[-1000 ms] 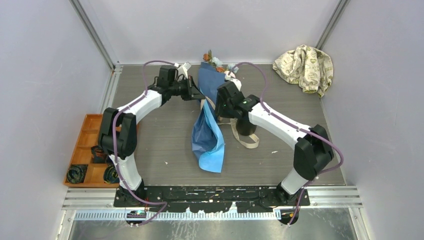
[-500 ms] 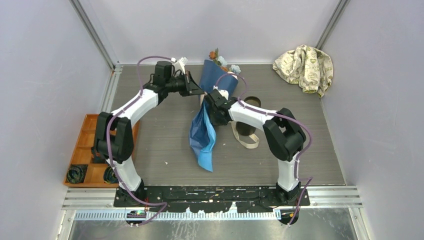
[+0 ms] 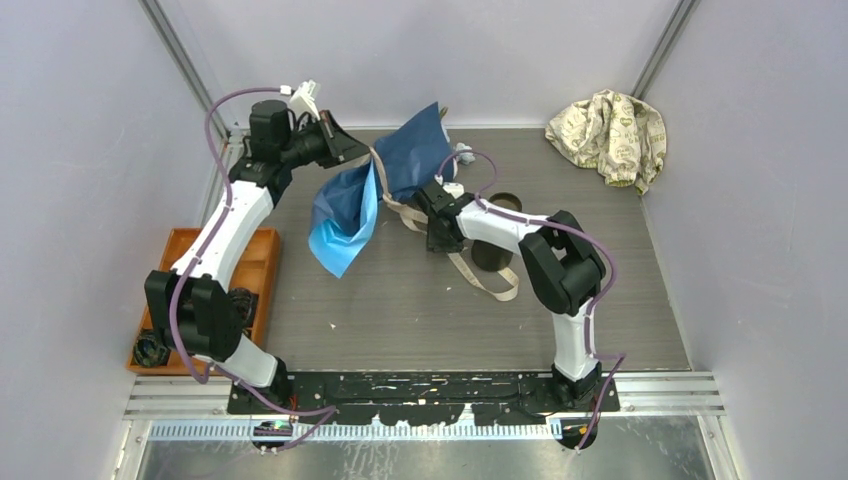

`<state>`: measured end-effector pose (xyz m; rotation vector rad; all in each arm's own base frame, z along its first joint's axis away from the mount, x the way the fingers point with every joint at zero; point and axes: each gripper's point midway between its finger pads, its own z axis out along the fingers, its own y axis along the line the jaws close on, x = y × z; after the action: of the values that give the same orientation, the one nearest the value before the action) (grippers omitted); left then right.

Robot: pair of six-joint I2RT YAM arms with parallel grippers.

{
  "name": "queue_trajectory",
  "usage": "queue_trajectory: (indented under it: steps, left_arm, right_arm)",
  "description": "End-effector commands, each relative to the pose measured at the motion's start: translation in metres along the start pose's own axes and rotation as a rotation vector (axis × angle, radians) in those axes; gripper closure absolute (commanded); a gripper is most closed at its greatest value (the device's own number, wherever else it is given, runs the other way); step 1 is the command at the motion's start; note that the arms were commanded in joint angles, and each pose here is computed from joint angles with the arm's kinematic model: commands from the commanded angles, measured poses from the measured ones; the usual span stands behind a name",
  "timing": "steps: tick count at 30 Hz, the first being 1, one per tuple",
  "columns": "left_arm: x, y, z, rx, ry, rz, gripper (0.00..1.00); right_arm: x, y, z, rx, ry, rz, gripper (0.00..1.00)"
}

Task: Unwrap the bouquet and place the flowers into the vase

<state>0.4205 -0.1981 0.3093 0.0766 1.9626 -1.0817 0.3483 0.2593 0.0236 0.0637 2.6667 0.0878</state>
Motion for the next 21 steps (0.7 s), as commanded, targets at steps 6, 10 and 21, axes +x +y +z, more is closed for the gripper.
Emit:
queue_trajectory:
  steps: [6, 10, 21]
  left_arm:
    - [0.019, 0.010, 0.016, 0.045, 0.026, -0.087, 0.96]
    - [0.020, 0.011, 0.024, 0.071, 0.035, -0.127, 0.96]
    - [0.024, 0.002, 0.036, 0.103, 0.044, -0.132, 0.96]
  right_arm:
    - [-0.074, 0.035, -0.092, -0.229, -0.236, 0.062, 0.56]
    - [-0.093, 0.061, -0.119, -0.371, -0.293, 0.102, 0.55]
    - [-0.116, 0.116, -0.145, -0.564, -0.354, 0.092, 0.53]
